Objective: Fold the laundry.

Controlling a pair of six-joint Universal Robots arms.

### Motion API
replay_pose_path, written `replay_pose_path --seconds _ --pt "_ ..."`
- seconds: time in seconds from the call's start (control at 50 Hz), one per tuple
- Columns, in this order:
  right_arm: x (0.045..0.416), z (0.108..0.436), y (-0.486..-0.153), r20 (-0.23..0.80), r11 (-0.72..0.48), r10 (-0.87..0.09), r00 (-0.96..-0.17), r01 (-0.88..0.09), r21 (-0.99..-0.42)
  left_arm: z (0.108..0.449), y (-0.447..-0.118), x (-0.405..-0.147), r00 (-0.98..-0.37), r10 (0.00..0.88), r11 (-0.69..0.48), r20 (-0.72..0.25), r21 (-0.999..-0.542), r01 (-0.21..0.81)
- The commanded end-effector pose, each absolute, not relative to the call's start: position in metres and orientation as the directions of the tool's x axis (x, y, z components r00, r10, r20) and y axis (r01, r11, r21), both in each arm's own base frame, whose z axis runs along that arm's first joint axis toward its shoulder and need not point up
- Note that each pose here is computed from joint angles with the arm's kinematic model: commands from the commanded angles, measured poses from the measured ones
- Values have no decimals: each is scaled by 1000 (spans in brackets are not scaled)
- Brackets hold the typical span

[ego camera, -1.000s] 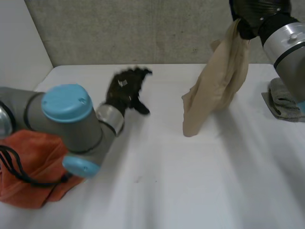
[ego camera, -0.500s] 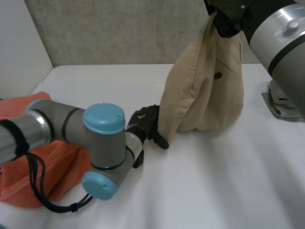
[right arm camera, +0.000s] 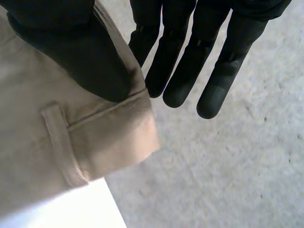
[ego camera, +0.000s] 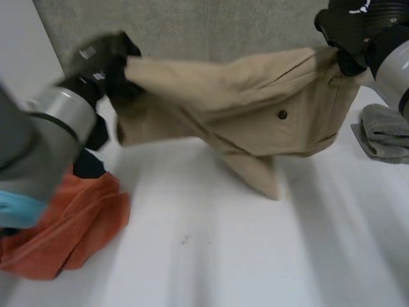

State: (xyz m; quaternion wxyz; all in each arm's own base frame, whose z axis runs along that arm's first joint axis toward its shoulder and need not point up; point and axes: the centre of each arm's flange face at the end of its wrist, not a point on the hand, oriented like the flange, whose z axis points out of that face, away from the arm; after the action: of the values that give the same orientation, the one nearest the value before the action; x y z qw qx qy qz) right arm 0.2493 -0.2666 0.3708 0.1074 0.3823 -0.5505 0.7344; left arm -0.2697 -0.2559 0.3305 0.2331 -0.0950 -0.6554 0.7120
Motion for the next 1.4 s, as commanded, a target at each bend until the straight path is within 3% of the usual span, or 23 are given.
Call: replay_pose_path --seconds 0.02,0.14,0.22,0.28,0.36,0.42,0.44,0.46,0.48,0.52,0.54,0.56,0.58,0.6,0.62,0.66,0.82,0.94,0.98,1.0,1.1,1.24,1.4 --pt "238 365 -263 699 -304 -299 -650 -630 -715 365 -215 -259 -818 575 -73 12 -995 -66" --pt "233 351 -262 692 -238 -352 -630 -655 -717 347 -221 -260 -816 578 -20 -22 -1000 12" --pt "236 330 -273 681 -194 -391 -619 -668 -718 303 -249 -272 -808 584 53 -79 -989 136" --pt "243 307 -288 671 -158 -430 -604 -682 -714 289 -267 -280 -800 587 42 -124 -982 183" --pt "254 299 -316 675 -192 -398 -621 -663 -724 277 -306 -298 -803 563 -35 -197 -976 214" --pt "262 301 -338 687 -256 -333 -646 -640 -725 293 -341 -311 -823 511 -198 -249 -965 169" --pt "267 310 -354 694 -327 -260 -672 -615 -718 300 -348 -314 -829 494 -254 -261 -956 149" --pt "272 328 -370 686 -431 -149 -712 -578 -693 318 -360 -320 -843 462 -371 -277 -923 100" --pt "273 334 -373 682 -460 -115 -722 -570 -681 344 -367 -323 -861 420 -505 -288 -862 42" --pt "276 354 -380 660 -555 -28 -751 -538 -635 367 -371 -324 -878 379 -622 -291 -783 -8" --pt "278 373 -384 622 -636 59 -781 -509 -580 377 -373 -323 -887 361 -671 -288 -741 -32" --pt "277 381 -385 598 -670 98 -795 -497 -551 395 -373 -321 -904 328 -752 -274 -655 -74" --pt "277 389 -386 577 -698 129 -807 -487 -526 406 -372 -320 -912 311 -791 -269 -605 -91" --pt "278 396 -385 554 -726 154 -818 -474 -498 416 -368 -319 -919 298 -821 -259 -561 -108" --pt "277 407 -383 517 -763 190 -835 -457 -457 420 -364 -321 -918 299 -830 -259 -545 -116" --pt "277 411 -380 501 -779 196 -843 -445 -443 419 -359 -320 -914 308 -820 -263 -561 -115" --pt "275 381 -371 514 -739 80 -854 -397 -545 358 -355 -316 -892 360 -697 -273 -714 -63" --pt "273 316 -370 592 -599 -73 -802 -440 -669 280 -345 -315 -863 423 -528 -274 -849 11" --pt "274 293 -368 613 -547 -140 -778 -455 -703 257 -339 -314 -854 443 -471 -274 -881 38" --pt "275 265 -365 628 -484 -217 -748 -476 -734 248 -336 -313 -850 450 -449 -274 -892 49" --pt "272 199 -350 619 -300 -399 -676 -541 -785 178 -311 -310 -812 522 -251 -261 -957 146" --pt "262 159 -319 574 -131 -531 -623 -609 -782 134 -263 -306 -742 609 -64 -281 -949 308" --pt "253 166 -290 554 -100 -559 -617 -613 -784 149 -239 -295 -716 628 -28 -306 -928 372"
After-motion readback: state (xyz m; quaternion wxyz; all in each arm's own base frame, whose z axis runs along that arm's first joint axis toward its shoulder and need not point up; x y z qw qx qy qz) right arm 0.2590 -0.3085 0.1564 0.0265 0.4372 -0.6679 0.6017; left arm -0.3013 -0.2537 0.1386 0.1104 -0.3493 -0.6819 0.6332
